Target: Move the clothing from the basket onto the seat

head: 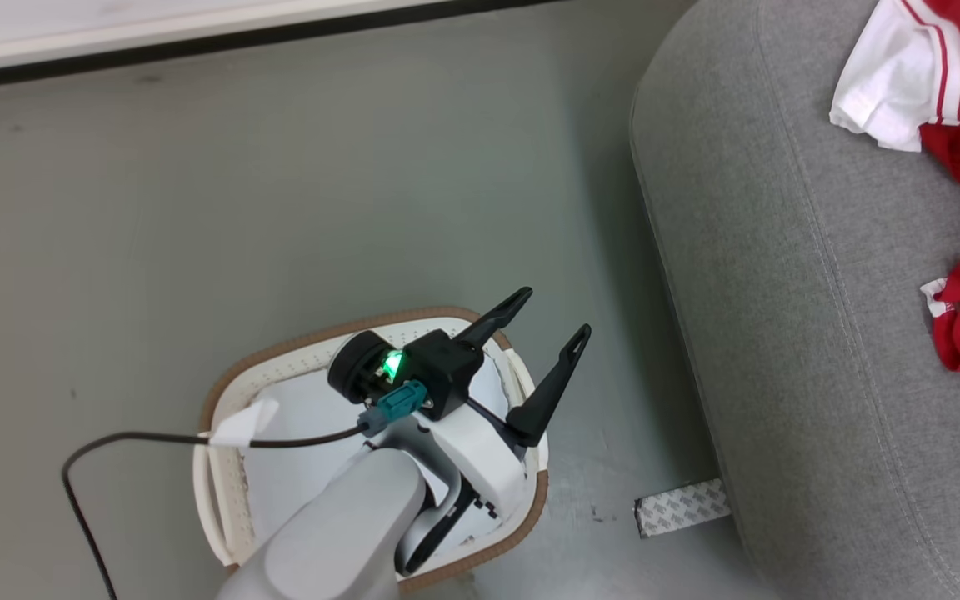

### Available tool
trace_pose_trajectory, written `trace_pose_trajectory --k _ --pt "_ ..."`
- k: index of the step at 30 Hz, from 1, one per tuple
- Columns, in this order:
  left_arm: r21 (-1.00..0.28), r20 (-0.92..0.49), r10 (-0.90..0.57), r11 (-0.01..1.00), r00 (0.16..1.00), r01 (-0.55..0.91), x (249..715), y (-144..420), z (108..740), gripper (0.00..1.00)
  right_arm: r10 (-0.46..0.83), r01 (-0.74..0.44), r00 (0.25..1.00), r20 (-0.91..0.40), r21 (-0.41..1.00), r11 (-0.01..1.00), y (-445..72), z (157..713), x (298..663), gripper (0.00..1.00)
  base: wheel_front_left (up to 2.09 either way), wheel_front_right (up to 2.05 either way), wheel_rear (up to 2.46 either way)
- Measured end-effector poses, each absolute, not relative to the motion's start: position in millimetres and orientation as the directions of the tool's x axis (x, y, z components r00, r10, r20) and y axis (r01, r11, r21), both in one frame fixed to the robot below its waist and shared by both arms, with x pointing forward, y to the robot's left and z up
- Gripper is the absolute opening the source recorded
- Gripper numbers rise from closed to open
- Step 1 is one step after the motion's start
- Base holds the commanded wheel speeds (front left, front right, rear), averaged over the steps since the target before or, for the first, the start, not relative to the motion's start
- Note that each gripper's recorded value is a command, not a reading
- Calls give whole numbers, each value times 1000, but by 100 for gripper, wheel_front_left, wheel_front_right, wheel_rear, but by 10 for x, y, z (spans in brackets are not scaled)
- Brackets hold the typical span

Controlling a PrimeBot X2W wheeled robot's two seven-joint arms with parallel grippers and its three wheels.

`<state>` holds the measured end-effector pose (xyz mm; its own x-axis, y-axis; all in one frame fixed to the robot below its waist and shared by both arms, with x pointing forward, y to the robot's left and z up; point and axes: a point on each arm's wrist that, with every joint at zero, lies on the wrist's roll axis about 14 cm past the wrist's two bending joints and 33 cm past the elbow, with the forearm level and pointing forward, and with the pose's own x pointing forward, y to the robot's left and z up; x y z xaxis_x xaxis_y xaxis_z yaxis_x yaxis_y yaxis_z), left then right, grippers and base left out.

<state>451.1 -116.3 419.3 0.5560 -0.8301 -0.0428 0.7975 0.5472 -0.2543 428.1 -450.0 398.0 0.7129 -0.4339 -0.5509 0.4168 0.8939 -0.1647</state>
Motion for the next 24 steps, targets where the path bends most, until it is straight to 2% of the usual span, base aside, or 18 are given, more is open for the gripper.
trace_pose_trajectory --k 1,2,9,15,19,24 --pt "-252 -37 -829 549 559 797 4511 -1160 4218 100 -433 418 706 -560 -164 894 -4506 3983 4271 46 0 0 0" --pt "-249 -35 -827 551 561 797 4510 -1159 4238 100 -432 417 705 -563 -165 894 -4514 4001 4265 100 0 0 0" --pt "-239 -26 -804 581 593 778 4446 -1081 4427 100 -410 377 716 -565 -180 908 -4483 4201 4151 100 0 0 0" --pt "-248 5 -744 646 668 722 4391 -897 4699 100 -392 327 754 -527 -216 920 -4485 4497 3942 100 0 0 0" --pt "-242 65 -687 693 724 679 4354 -696 5000 100 -368 308 837 -405 -208 928 -4474 4914 3921 100 0 0 0" --pt "-222 116 -583 774 804 594 4321 -268 5262 100 -268 238 934 -235 -147 960 -4195 5425 4003 100 0 0 0"
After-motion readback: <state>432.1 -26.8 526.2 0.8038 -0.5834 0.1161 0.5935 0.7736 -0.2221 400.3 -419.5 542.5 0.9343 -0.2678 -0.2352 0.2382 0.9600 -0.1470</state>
